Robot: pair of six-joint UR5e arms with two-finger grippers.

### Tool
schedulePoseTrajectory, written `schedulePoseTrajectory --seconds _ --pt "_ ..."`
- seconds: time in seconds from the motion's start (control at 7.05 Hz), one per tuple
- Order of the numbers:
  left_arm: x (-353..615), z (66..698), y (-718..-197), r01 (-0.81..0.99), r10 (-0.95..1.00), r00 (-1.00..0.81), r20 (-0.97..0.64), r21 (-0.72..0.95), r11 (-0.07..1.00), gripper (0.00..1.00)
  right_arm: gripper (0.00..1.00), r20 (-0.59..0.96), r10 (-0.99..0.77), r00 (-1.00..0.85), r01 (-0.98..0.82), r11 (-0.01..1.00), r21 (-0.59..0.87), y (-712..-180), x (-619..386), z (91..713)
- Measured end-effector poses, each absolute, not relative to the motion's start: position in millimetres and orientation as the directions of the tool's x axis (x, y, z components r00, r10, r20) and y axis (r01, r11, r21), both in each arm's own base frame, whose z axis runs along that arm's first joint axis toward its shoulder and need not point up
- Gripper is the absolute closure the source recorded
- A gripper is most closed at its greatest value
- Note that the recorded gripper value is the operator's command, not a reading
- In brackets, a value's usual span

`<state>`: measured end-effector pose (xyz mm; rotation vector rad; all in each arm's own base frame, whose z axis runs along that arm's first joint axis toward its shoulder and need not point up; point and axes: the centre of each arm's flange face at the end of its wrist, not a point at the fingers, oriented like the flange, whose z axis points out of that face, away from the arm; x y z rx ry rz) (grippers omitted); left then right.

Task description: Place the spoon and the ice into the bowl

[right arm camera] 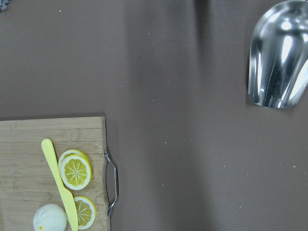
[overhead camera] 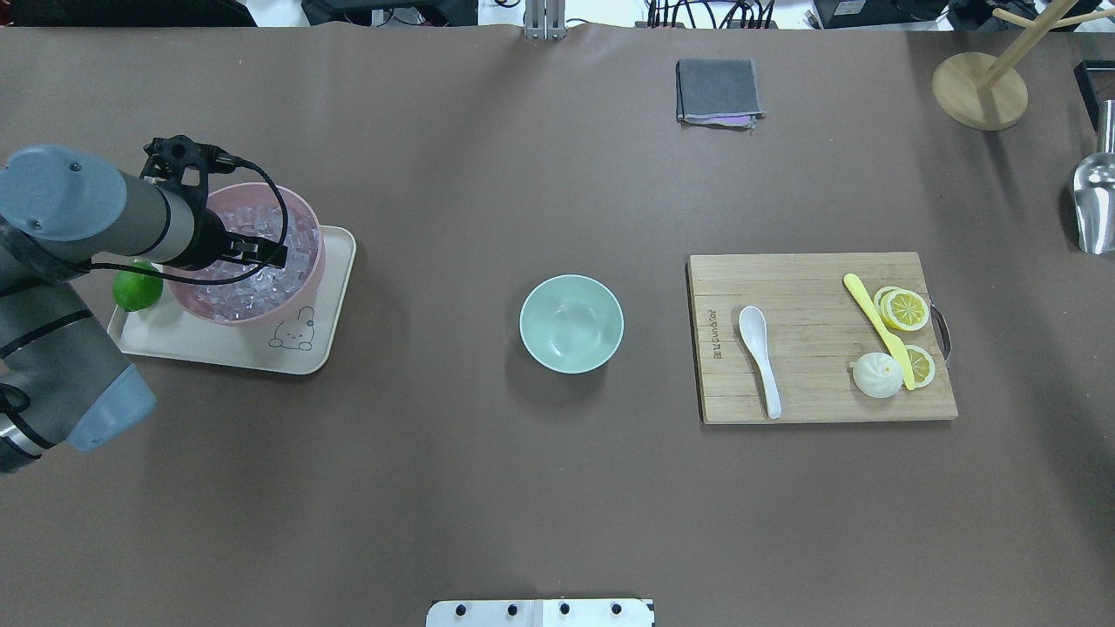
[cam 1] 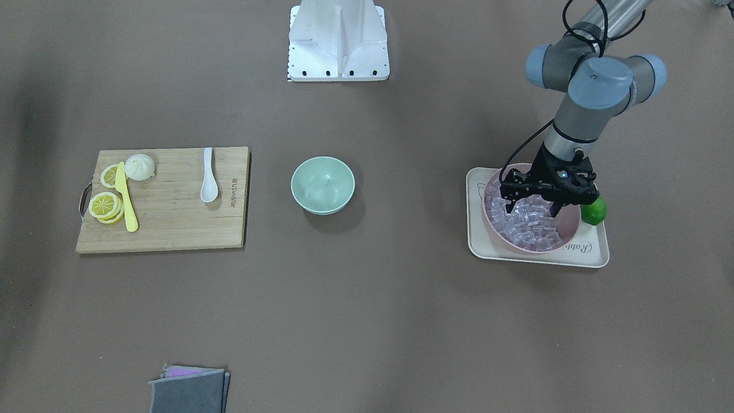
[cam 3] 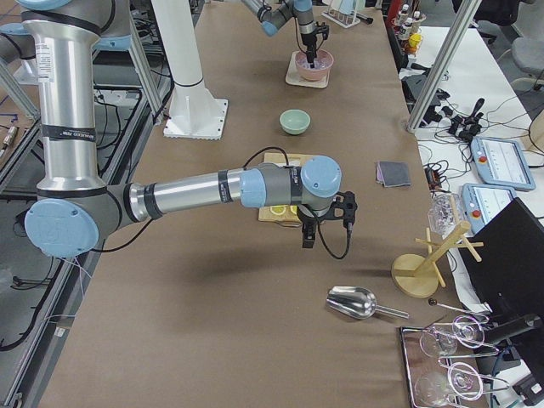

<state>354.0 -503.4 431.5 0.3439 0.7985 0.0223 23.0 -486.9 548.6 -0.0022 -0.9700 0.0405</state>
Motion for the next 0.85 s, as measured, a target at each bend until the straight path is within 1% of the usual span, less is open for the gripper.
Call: schedulePoseTrajectory --seconds 0.14,0.28,0.43,0.85 --pt "356 438 -505 0.112 0.155 0.694 -0.704 0.317 0.942 0.03 0.0 0.825 0.035 0.564 -0.034 0.999 -0.019 -487 23 548" --pt "357 442 -505 0.112 0.158 0.69 -0.707 0.32 0.941 0.48 0.0 0.825 0.034 0.564 -0.034 0.999 -0.018 -487 23 547" --pt "357 441 -505 0.111 0.162 0.686 -0.709 0.322 0.94 0.99 0.0 0.825 0.033 0.564 -0.035 0.999 -0.017 -487 24 547" --pt "353 429 -501 0.113 0.172 0.673 -0.719 0.329 0.937 1.0 0.0 0.825 0.031 0.564 -0.035 0.999 -0.013 -487 24 545"
